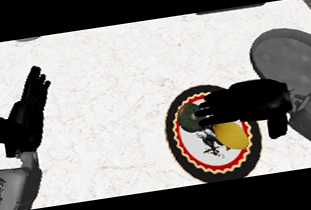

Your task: Pick the lemon from the plate and place it in the pan

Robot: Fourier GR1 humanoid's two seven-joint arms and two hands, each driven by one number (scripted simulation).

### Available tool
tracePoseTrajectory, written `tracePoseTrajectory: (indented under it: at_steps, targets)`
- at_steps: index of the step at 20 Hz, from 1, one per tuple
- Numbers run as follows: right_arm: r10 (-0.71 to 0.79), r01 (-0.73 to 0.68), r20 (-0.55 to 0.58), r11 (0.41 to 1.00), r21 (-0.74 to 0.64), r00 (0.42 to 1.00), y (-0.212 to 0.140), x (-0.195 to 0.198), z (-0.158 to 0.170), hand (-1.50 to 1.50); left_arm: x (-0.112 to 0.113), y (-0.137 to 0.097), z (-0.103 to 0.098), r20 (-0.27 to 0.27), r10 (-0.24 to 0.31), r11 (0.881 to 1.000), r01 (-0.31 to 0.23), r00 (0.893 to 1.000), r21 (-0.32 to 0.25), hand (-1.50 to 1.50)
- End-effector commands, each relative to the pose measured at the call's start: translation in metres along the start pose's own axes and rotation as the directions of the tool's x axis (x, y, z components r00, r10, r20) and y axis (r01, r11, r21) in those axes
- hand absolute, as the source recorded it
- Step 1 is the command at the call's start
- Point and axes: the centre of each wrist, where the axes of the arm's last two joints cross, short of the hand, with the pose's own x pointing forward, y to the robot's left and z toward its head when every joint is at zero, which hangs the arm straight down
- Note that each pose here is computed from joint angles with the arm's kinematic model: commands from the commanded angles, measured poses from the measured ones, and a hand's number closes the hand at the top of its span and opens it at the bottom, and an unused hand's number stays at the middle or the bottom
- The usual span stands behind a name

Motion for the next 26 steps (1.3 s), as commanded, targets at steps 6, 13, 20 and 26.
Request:
tracePoseTrajectory:
  at_steps: [6, 13, 20, 26]
  targets:
    - [0.041, -0.039, -0.015, 0.996, 0.084, 0.999, 0.011, 0.009, -0.022, -1.5, -0.003, 0.011, 0.007, 0.004, -0.005, 1.0, 0.005, 1.0, 0.003, 0.0]
    - [0.064, -0.062, -0.017, 0.993, 0.096, 0.998, 0.028, -0.004, -0.046, -1.5, 0.009, -0.001, -0.003, -0.006, 0.01, 1.0, -0.01, 1.0, -0.006, 0.0]
    - [0.083, -0.073, -0.052, 0.98, 0.183, 0.995, 0.044, -0.019, -0.035, -1.5, 0.013, 0.007, -0.001, 0.0, 0.003, 1.0, -0.003, 1.0, 0.003, 0.0]
    - [0.086, -0.083, -0.005, 0.974, 0.212, 0.996, 0.051, -0.002, -0.065, 1.5, -0.001, -0.002, -0.007, 0.003, 0.0, 1.0, 0.0, 1.0, -0.006, 0.0]
